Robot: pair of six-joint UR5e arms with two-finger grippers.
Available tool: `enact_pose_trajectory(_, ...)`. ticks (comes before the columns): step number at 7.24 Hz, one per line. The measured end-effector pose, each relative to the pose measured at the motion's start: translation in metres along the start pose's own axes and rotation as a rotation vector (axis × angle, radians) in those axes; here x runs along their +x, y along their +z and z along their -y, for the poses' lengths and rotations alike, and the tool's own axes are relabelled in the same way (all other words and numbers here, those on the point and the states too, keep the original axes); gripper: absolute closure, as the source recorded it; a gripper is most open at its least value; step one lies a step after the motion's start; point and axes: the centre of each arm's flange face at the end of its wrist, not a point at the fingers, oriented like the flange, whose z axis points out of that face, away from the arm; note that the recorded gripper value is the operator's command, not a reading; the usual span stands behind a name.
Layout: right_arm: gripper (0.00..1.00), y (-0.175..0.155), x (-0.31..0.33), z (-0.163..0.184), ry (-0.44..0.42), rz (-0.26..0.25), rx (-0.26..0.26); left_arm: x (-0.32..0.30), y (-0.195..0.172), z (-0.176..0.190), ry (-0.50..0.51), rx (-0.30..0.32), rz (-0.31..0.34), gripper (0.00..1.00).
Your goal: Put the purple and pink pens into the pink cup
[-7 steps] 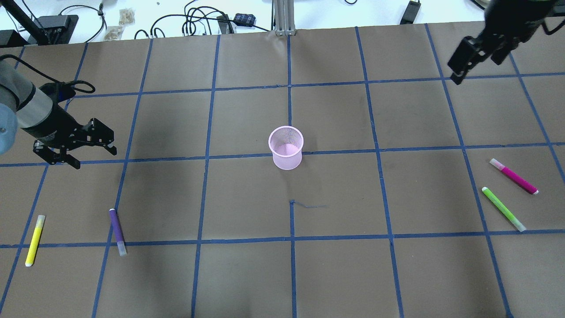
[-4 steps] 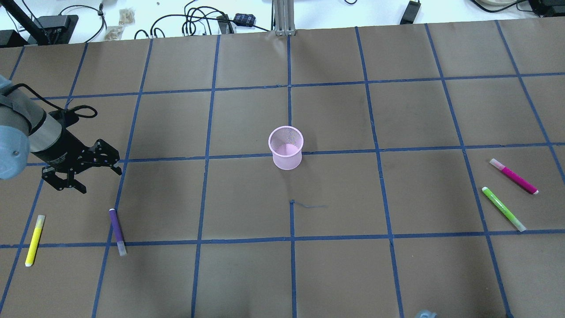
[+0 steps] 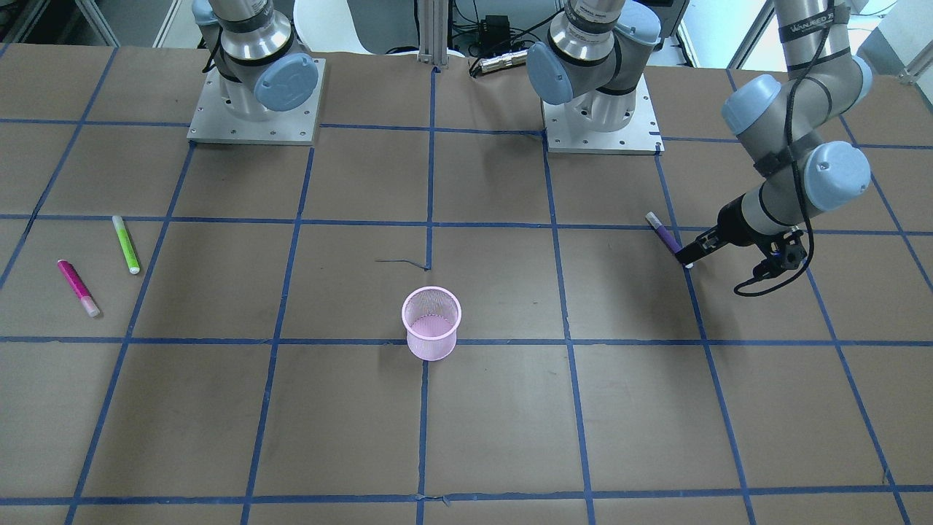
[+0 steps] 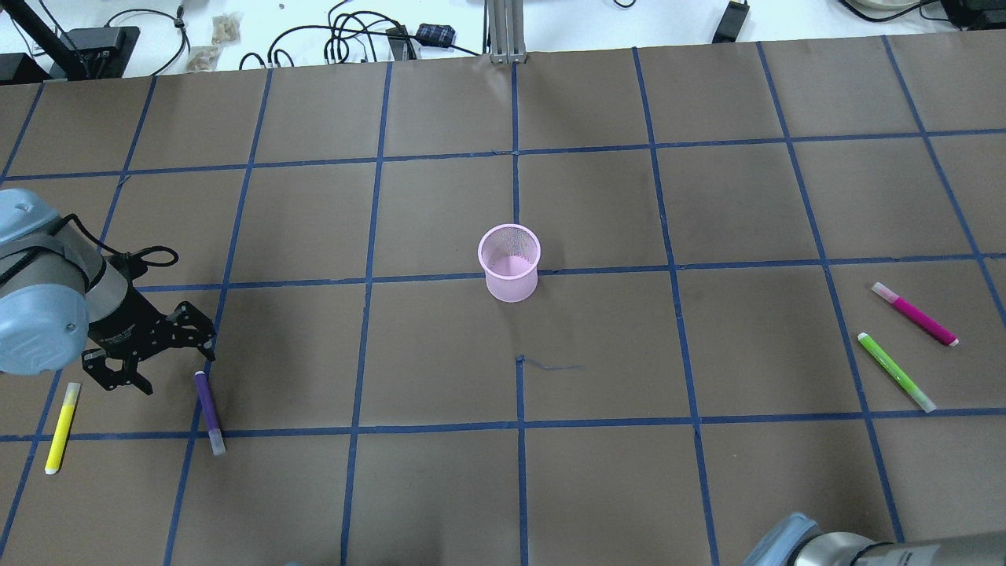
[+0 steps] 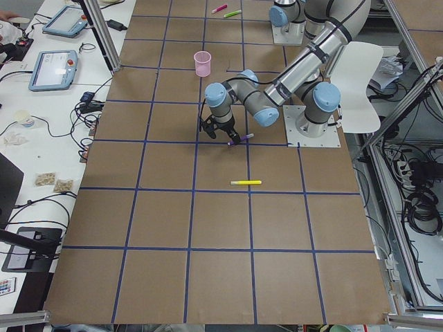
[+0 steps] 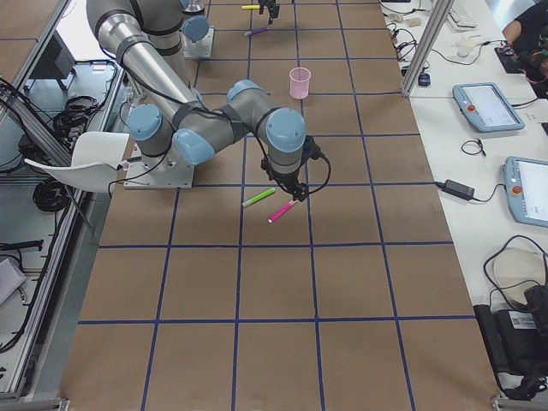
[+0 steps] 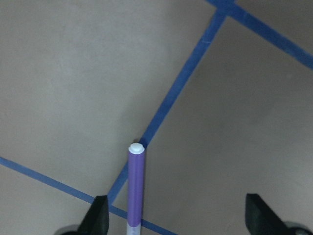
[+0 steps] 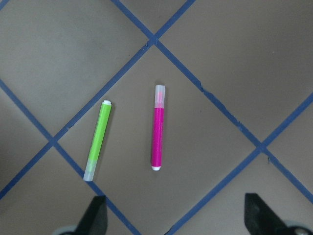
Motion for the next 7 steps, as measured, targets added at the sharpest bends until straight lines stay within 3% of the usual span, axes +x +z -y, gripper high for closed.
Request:
enact_pose_trajectory(1, 0.04, 0.043, 0.007, -0.017, -0.012, -0.006, 0.047, -0.001, 0.006, 0.0, 0.008, -0.011, 0.001, 0.04)
enact_pose_trajectory(2, 0.07, 0.082, 0.006, -0.031, -0.017, -0.023, 0.081, -0.001, 0.011, 0.0, 0.013, -0.022, 0.002, 0.16)
enact_pose_trajectory(3, 0.1, 0.111, 0.0, -0.039, -0.014, -0.032, 0.119, -0.001, 0.016, 0.002, 0.017, -0.034, 0.004, 0.15)
enact_pose_trajectory(6, 0.11, 0.151, -0.004, -0.055, -0.034, -0.014, 0.191, 0.002, 0.027, 0.008, 0.023, -0.062, 0.001, 0.15)
enact_pose_trajectory(7, 0.18, 0.159, -0.002, -0.062, -0.033, -0.007, 0.206, 0.003, 0.029, 0.009, 0.027, -0.066, 0.005, 0.26)
